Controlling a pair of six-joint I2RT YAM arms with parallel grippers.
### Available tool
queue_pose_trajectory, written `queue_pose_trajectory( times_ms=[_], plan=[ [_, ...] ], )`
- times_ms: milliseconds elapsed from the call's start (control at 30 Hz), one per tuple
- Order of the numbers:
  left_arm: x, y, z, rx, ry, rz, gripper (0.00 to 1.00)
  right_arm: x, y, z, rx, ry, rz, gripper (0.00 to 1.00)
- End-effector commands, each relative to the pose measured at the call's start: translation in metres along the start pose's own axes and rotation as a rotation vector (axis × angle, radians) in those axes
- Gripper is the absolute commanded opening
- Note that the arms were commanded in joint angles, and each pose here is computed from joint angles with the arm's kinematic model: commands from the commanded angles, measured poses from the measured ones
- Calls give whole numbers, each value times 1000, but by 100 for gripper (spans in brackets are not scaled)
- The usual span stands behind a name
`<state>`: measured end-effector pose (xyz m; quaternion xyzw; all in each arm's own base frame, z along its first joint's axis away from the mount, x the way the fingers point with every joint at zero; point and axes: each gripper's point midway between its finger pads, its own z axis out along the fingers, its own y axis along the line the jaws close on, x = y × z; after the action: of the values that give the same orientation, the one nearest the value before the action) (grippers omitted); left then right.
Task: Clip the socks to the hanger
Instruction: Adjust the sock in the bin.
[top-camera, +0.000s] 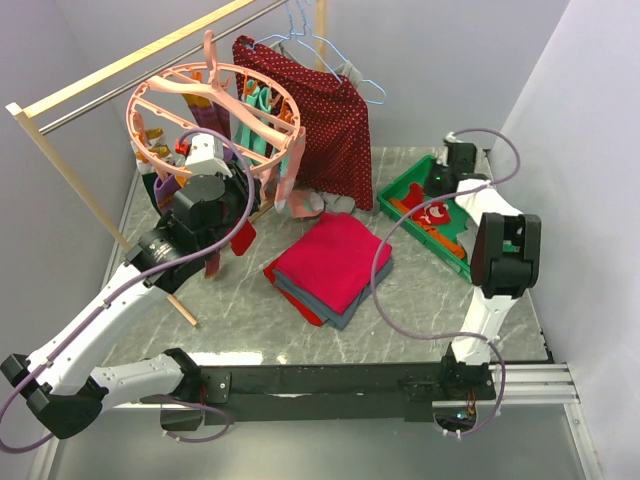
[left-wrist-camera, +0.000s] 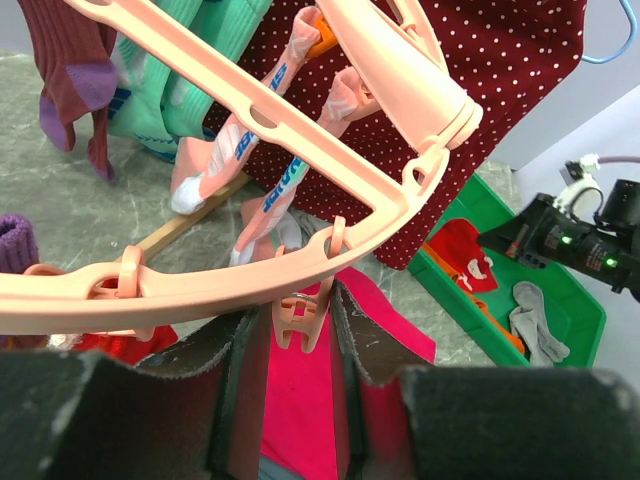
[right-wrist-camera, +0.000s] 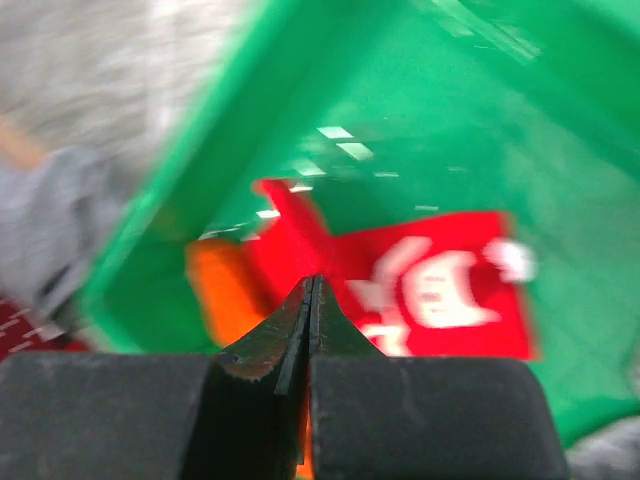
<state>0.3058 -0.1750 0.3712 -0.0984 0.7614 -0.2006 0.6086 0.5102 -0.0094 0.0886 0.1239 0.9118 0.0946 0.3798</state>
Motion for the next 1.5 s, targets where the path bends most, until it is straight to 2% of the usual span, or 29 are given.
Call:
queue_pose_trajectory(
  times_ms=[0, 100, 133, 200, 233, 300, 467, 767, 1367, 1467],
  plan=[
    [-3, -5, -4, 31, -6, -18, 1, -12, 35, -18, -59, -87, -50, 0],
    [-5, -4, -6, 31, -12, -18, 1, -3, 39, -19, -82, -83, -3, 0],
    [-5, -5, -6, 32, -11, -18, 1, -1, 38, -19, -77, -82, 2, 23],
    [-6, -3, -7, 31, -17, -17, 1, 1, 27, -20, -26, -92, 20, 40],
    [-7, -3, -8, 31, -21, -19, 1, 2, 23, -20, -4, -95, 24, 56],
    [-6, -3, -8, 33, -21, -19, 1, 4, 14, -24, 42, -109, 40, 61],
    [-6, -3, -9, 34, -20, -19, 1, -3, -15, -37, 172, -187, 160, 62],
    [-7, 0, -11, 30, -25, -21, 1, 18, -61, -25, 381, -116, 270, 61],
    [-8, 0, -12, 34, -32, -24, 1, 35, -76, 16, 432, 106, 298, 60],
    [-7, 0, -13, 35, -30, -21, 1, 40, -77, 19, 434, 133, 293, 56]
  ],
)
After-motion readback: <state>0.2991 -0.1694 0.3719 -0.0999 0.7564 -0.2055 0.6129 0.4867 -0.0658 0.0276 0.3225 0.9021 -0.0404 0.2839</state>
